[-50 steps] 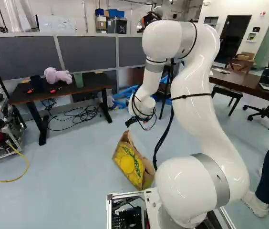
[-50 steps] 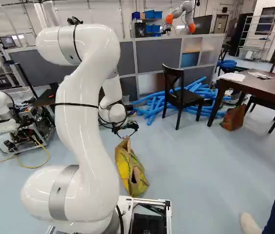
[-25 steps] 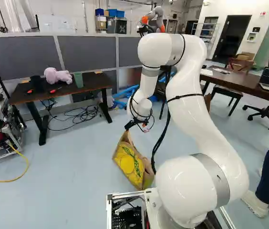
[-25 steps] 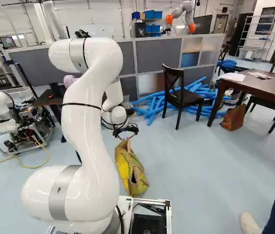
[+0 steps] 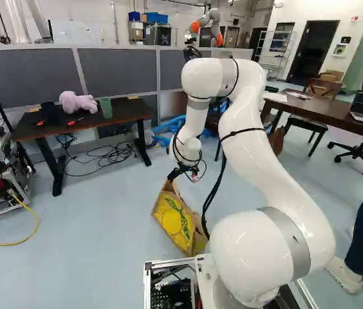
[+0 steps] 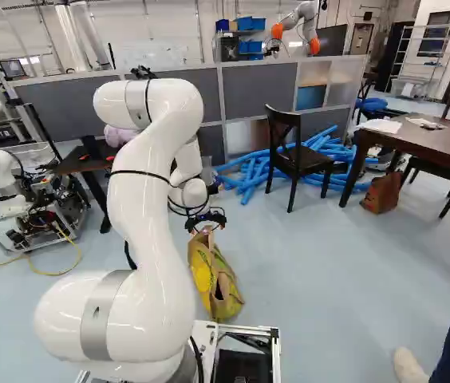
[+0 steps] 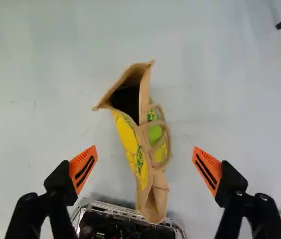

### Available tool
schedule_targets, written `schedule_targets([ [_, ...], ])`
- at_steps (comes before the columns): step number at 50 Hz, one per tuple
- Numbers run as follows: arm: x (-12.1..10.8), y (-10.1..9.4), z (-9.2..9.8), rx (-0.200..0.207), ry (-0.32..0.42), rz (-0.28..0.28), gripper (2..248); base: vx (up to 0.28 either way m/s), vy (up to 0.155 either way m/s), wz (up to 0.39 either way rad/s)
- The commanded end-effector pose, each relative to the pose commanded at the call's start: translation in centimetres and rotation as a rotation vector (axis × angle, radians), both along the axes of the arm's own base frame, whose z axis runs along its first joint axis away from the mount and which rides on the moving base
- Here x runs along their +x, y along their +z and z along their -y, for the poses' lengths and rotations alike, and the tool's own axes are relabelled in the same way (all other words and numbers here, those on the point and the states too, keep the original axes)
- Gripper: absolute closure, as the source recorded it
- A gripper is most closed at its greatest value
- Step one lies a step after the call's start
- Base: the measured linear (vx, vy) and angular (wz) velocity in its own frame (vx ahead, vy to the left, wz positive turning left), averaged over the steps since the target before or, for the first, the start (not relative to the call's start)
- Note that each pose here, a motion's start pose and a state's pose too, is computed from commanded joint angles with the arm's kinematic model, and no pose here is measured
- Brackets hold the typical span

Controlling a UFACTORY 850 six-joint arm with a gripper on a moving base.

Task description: Pick up the bag on the ground and place it on the table

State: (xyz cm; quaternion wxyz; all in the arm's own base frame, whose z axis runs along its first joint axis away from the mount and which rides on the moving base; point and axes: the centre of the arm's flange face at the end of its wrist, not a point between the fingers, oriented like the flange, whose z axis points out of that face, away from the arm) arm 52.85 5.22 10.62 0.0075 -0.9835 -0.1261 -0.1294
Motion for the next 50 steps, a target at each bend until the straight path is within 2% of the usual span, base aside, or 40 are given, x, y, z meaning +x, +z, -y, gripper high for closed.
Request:
schedule_targets([
  [38,1.8,-5.8,0.0,-0.022,0.048,-0.074,3,0.0,0.0,0.0],
  [50,2.0,-7.6,0.0,-0.043,0.141,-0.081,3,0.0,0.0,0.0],
])
